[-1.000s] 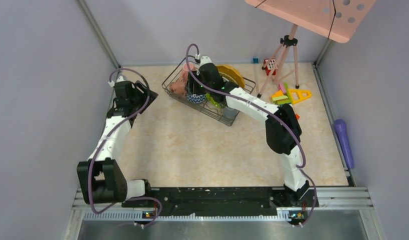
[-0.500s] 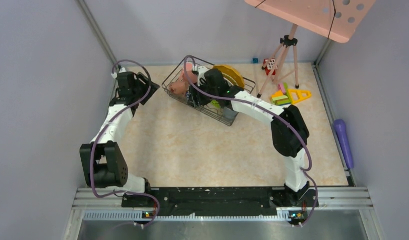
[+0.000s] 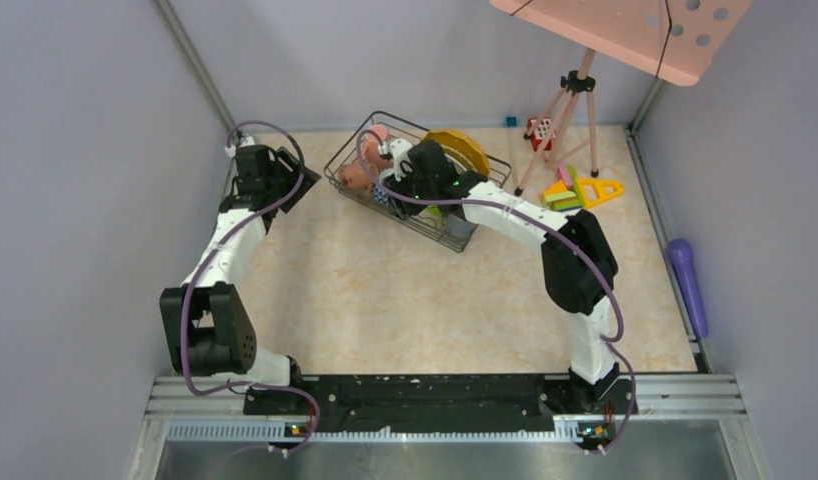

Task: Load the mixed dishes into the dish rack

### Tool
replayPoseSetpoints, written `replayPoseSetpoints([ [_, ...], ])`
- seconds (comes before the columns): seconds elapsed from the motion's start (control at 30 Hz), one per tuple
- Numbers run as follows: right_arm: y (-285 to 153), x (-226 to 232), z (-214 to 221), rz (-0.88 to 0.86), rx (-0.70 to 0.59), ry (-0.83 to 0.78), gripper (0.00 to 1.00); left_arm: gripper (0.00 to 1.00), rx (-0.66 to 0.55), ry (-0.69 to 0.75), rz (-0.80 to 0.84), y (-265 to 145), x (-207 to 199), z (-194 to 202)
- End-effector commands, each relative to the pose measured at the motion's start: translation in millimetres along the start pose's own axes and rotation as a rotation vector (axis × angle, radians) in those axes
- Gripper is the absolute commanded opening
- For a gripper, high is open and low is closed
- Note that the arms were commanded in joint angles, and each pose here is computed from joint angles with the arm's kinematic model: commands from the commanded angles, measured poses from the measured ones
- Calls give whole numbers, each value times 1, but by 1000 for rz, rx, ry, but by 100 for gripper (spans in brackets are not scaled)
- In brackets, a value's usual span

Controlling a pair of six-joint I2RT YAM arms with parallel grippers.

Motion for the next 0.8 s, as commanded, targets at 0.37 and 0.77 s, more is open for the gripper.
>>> replayPoseSetpoints([
  [0.37, -1, 2, 4, 38, 36, -180, 29, 66, -19, 34, 33, -19, -8, -3],
  [0.77, -9, 9, 15, 20, 82, -195, 0, 66, -17, 38, 32, -26, -6, -1],
])
Point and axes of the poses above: each gripper's point midway between its finger pads, its own y axis out along the fingers, its own x axis along the line the jaws close on, z = x × y, the point moved 6 cm from there along -y, back along the fingers, and after that the axes turned 13 degrees about -y, right-handed, at the moved point
